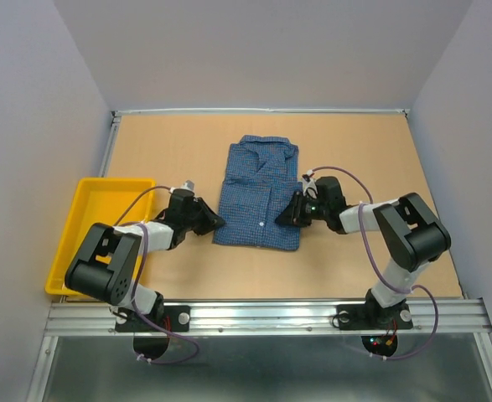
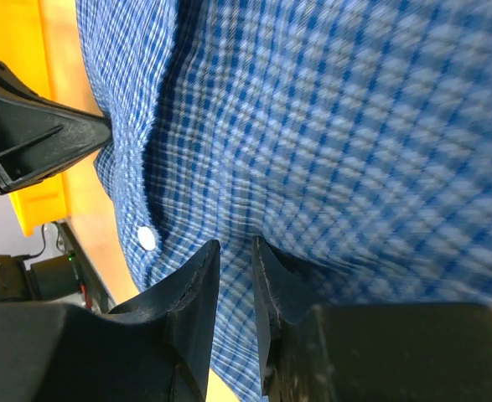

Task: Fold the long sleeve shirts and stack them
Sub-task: Fold the shirt

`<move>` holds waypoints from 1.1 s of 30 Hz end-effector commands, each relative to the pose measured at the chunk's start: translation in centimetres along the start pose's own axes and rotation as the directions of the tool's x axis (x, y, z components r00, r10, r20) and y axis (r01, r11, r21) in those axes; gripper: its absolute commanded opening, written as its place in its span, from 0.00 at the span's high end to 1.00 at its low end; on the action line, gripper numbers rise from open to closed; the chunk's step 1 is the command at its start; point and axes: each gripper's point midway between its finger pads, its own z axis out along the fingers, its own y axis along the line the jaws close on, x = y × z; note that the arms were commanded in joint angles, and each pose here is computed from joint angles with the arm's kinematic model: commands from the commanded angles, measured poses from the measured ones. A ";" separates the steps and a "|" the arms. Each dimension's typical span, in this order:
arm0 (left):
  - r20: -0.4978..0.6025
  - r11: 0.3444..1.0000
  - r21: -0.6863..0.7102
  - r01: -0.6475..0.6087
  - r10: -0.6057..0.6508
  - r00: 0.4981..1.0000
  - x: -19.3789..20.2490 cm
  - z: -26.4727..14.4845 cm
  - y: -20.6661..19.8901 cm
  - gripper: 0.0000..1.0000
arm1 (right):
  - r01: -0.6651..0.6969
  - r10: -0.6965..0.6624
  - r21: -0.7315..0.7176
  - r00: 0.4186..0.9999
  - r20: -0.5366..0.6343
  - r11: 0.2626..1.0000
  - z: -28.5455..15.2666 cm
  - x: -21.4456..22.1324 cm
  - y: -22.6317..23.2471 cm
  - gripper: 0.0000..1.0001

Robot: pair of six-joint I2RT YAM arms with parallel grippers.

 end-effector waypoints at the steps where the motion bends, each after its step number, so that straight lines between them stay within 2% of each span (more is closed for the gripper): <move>1: 0.066 0.999 -0.031 0.023 -0.021 0.998 -1.1 -0.9 1.7 0.73 | 0.082 -0.081 -0.008 0.993 0.085 0.997 -0.6 -2.7 0.3 0.72; 7: 0.155 0.990 0.095 -0.108 0.092 0.984 -4.9 -2.6 -4.3 0.67 | 0.192 -0.193 0.022 0.962 0.193 0.981 -2.3 -8.2 4.0 0.71; 14: 0.156 0.972 0.129 -0.198 0.177 0.972 -8.2 -0.2 -8.2 0.66 | 0.142 -0.153 0.064 0.956 0.250 0.988 -1.5 -12.9 2.1 0.71; 18: 0.112 0.976 0.110 -0.187 0.175 0.978 -8.5 2.5 -7.8 0.66 | 0.110 -0.131 0.094 0.958 0.253 0.989 -0.6 -13.5 0.3 0.71; 25: 0.068 0.994 -0.014 -0.107 0.108 0.992 -7.8 6.3 -3.4 0.66 | 0.026 -0.063 0.148 0.966 0.251 0.989 -0.4 -13.3 -5.4 0.71; 30: 0.077 0.996 -0.028 -0.090 0.092 0.993 -7.6 5.8 -2.6 0.66 | 0.040 -0.084 0.172 0.962 0.258 0.984 -1.8 -14.0 -6.5 0.67; 33: 0.115 0.995 -0.020 -0.100 0.102 0.988 -8.2 4.2 -3.5 0.66 | 0.126 -0.175 0.186 0.945 0.278 0.974 -3.6 -15.4 -4.2 0.59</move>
